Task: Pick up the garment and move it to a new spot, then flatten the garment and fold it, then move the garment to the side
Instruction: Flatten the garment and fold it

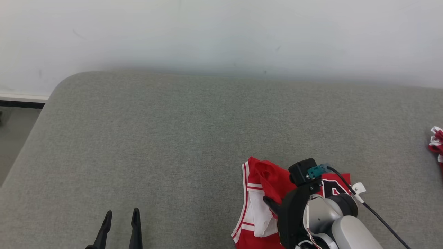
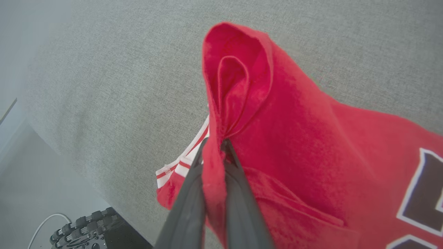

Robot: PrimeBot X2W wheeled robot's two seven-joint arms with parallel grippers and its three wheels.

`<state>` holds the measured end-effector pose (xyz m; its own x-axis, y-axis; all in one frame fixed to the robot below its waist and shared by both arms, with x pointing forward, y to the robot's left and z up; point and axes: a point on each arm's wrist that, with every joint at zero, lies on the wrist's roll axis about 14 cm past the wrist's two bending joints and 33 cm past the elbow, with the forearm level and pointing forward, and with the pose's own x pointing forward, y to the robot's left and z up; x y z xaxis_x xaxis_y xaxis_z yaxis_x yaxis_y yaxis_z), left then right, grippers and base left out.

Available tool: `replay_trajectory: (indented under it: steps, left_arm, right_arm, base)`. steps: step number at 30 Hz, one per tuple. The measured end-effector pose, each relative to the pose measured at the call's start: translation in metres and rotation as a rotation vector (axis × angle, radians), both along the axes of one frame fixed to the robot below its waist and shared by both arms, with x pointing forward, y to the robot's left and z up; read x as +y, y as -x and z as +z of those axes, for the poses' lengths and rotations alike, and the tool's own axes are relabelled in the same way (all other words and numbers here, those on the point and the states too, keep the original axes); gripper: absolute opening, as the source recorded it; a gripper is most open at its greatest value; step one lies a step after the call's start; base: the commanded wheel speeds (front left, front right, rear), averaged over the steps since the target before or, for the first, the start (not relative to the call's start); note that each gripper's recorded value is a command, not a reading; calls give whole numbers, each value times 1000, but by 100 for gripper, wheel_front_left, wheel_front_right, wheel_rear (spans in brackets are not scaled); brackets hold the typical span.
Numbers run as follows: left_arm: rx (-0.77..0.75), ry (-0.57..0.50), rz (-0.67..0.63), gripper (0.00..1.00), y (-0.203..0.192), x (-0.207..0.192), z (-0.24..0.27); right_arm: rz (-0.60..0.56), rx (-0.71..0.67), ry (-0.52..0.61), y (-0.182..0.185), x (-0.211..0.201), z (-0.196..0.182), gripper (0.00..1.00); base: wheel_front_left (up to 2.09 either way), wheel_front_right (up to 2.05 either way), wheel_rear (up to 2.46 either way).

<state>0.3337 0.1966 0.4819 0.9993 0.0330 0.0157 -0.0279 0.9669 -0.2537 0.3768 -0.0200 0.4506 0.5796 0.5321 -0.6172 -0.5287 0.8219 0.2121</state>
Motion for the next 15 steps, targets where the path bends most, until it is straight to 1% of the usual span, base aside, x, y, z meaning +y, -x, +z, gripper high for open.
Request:
replay_trajectory:
  steps: [2, 6, 8, 12, 15]
  left_arm:
    - [0, -1, 8, 100, 2, 2, 0]
    - [4, 0, 17, 100, 5, 5, -1]
    - [4, 1, 19, 100, 6, 5, -1]
    - [5, 4, 25, 100, 8, 7, -2]
    - [6, 5, 29, 100, 10, 8, -2]
  right_arm:
    - [8, 4, -22, -1, 8, 0, 0]
    - [19, 23, -29, -2, 16, -8, 0]
    - [20, 29, -35, -1, 19, -11, 100]
    - [20, 21, -65, -3, 25, -8, 100]
    - [4, -12, -129, -7, 28, 6, 100]
  base:
    - [0, 0, 0]
    - [0, 0, 0]
    - [0, 0, 0]
    - [0, 0, 0]
    - [0, 0, 0]
